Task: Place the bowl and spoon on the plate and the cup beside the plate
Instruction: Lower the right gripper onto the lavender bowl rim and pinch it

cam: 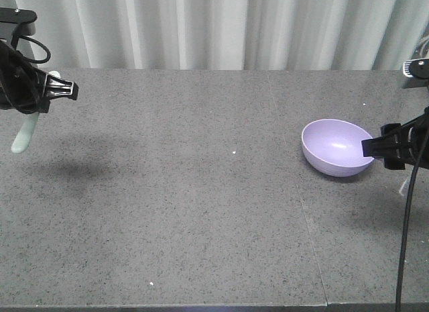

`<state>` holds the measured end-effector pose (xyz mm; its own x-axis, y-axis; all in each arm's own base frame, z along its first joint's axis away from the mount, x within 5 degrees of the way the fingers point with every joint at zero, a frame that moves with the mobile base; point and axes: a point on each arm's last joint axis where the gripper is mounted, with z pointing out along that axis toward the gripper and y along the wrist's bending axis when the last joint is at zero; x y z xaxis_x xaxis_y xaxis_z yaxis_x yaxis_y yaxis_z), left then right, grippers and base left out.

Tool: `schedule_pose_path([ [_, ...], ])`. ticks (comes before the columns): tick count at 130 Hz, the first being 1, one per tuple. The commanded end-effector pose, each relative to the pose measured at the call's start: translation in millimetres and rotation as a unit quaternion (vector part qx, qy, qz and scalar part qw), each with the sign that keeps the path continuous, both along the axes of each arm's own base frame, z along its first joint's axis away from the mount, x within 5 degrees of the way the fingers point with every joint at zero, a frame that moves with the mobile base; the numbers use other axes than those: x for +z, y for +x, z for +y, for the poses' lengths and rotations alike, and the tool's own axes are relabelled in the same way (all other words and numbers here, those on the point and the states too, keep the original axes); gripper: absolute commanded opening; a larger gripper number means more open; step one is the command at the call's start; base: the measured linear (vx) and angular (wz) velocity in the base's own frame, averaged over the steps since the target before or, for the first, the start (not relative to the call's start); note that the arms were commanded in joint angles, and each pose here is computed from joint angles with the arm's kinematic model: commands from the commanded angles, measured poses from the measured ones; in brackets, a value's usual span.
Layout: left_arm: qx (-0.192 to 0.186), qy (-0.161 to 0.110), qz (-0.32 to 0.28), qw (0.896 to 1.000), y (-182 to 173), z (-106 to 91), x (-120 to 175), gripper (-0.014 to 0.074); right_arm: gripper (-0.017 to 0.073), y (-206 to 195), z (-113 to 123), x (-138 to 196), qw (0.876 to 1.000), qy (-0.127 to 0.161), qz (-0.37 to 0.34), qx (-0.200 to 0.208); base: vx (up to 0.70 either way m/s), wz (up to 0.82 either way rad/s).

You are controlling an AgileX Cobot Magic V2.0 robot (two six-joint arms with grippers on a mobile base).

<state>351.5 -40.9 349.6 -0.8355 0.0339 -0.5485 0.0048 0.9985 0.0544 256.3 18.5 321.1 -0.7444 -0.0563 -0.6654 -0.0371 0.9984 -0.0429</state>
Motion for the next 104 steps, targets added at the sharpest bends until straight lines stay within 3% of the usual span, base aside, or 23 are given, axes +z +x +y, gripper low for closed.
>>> schedule_pose_path([
  [1, -0.004, -0.004, -0.054, 0.999, -6.8, 0.0, 25.6, -0.0008, 0.0475, 5.2, -2.4, 22.1, 0.998, 0.017, -0.063, -0.020, 0.00, 0.00],
  [64, -0.004, -0.004, -0.054, 0.999, -6.8, 0.0, 25.6, -0.0008, 0.0475, 101.5, -5.7, 19.2, 0.997, -0.026, 0.037, -0.061, 0.00, 0.00],
  [88, -0.004, -0.004, -0.054, 0.999, -6.8, 0.0, 25.6, -0.0008, 0.0475, 133.7, -28.6, 2.1, 0.992, 0.000, 0.084, -0.093, 0.00, 0.00],
  [104, -0.004, -0.004, -0.054, 0.999, -6.8, 0.0, 25.6, -0.0008, 0.0474, 146.0, -43.4, -7.8, 0.991, 0.012, 0.106, -0.078, 0.00, 0.00],
])
